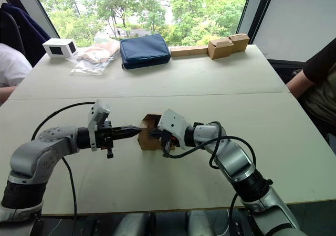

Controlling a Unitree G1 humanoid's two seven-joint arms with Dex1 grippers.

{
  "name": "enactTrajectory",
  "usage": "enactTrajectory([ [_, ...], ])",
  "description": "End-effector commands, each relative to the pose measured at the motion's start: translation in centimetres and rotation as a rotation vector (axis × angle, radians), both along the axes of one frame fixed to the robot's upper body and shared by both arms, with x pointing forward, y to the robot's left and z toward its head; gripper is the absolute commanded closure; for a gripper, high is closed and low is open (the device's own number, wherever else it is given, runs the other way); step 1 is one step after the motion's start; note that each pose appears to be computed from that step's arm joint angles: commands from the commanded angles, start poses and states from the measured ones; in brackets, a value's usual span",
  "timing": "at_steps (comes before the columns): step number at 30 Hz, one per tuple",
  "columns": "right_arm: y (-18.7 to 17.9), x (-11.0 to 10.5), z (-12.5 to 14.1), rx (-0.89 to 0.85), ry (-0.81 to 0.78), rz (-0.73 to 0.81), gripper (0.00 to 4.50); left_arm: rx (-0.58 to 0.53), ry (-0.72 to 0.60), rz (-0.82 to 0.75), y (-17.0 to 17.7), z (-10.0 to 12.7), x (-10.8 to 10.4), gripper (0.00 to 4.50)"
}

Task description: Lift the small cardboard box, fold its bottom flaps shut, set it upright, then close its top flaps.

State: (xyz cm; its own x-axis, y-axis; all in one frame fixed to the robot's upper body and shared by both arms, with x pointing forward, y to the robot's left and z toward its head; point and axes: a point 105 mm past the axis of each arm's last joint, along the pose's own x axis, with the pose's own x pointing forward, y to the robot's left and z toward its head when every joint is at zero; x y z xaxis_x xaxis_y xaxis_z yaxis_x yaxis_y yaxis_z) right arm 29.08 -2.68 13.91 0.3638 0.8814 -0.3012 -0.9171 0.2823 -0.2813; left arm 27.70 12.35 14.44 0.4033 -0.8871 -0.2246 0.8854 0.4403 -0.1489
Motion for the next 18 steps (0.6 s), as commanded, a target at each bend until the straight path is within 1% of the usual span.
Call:
enactTrajectory([
  [1,0.1,0.1,1.3,0.026,-0.048,0.013,4.50,0.017,-0.048,-0.020,-0.6,0.3,-0.4,4.48],
  [5,0.1,0.0,1.6,0.034,-0.054,0.014,4.50,0.036,-0.053,-0.012,-0.7,-0.3,0.0,4.48],
  [7,0.2,-0.1,2.0,0.045,-0.066,0.028,4.50,0.023,-0.054,-0.008,-0.7,-0.2,0.2,4.48],
  [10,0.0,-1.1,4.5,0.122,-0.092,0.119,4.50,0.052,-0.061,-0.024,-0.7,-0.7,0.5,4.48],
  [12,-0.4,0.1,6.6,0.208,-0.107,0.073,4.50,0.044,-0.060,-0.025,-0.7,-0.6,0.6,4.48],
  [14,-0.7,1.2,7.6,0.251,-0.110,0.028,4.50,0.041,-0.061,-0.025,-0.6,-0.5,0.8,4.48],
  [15,-0.8,1.4,7.8,0.258,-0.109,0.018,4.50,0.041,-0.061,-0.026,-0.6,-0.5,0.8,4.48],
  [18,-1.2,4.7,7.1,0.182,-0.153,-0.148,4.50,0.031,-0.064,-0.021,-0.6,-0.4,1.0,4.48],
])
